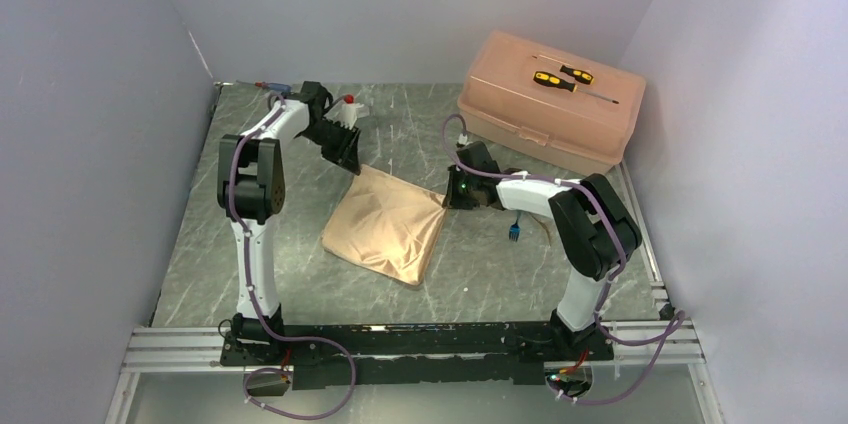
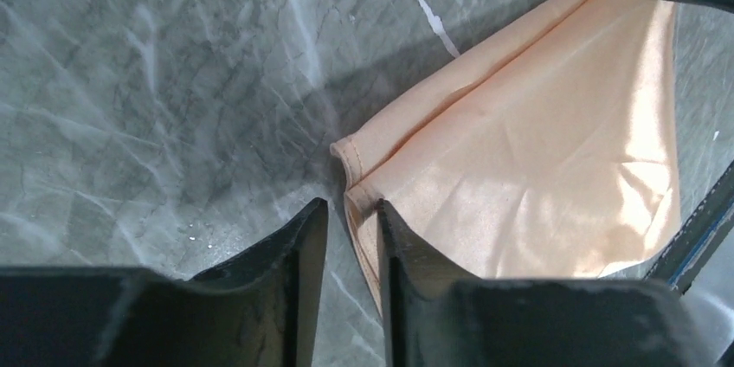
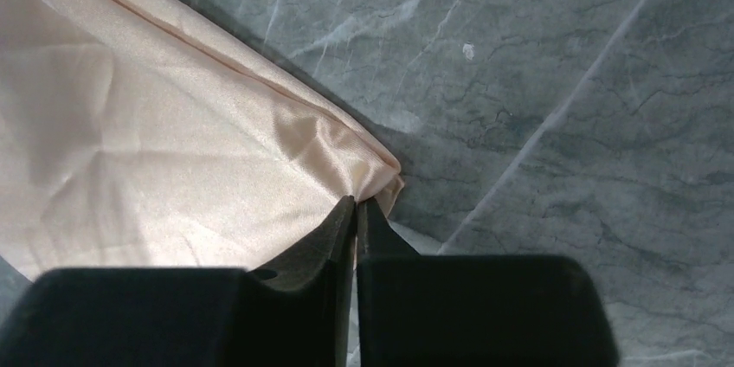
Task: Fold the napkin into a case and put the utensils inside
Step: Smooth out the lower triangle-folded napkin at the center of the board.
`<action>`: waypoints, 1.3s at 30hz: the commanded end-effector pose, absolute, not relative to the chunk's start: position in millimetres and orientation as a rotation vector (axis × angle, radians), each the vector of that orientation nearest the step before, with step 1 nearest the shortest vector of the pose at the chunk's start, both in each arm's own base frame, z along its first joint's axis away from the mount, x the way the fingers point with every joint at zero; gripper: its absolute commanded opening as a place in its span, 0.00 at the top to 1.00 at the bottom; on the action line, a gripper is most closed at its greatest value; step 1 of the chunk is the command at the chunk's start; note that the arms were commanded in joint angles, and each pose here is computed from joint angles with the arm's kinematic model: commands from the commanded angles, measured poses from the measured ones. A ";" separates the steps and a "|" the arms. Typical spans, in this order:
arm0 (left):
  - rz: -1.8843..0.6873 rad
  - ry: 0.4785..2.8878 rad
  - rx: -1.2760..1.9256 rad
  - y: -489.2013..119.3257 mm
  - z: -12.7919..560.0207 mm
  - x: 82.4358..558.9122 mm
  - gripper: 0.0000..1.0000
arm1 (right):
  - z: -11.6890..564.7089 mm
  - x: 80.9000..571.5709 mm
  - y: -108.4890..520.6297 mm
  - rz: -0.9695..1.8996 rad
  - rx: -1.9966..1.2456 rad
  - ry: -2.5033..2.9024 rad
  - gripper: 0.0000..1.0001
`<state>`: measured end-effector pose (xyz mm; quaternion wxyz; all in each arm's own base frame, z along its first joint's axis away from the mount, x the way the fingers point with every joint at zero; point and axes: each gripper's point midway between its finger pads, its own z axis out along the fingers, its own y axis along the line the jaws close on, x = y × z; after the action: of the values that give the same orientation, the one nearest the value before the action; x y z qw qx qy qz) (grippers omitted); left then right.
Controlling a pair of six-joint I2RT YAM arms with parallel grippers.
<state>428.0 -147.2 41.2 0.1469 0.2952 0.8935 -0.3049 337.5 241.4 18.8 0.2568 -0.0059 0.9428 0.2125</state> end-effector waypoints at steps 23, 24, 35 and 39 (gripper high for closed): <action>-1.073 2.573 1.059 -167.2 87.1 356.5 0.59 | 83.5 252.5 318.2 0.882 -0.581 2.251 0.75; -1.061 2.577 1.062 -168.1 79.9 359.6 0.60 | 77.9 251.8 319.6 0.896 -0.572 2.268 0.75; -0.888 2.528 1.041 -170.7 46.3 422.2 0.63 | 19.7 273.0 277.9 0.871 -0.344 2.478 0.85; -0.834 2.556 1.010 -167.8 33.0 434.0 0.64 | 12.0 273.3 269.7 0.846 -0.331 2.503 0.86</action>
<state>410.7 -167.9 36.0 0.1067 0.3540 0.8760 -0.3098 273.6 274.3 20.4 0.2415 -0.1239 0.9100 0.3133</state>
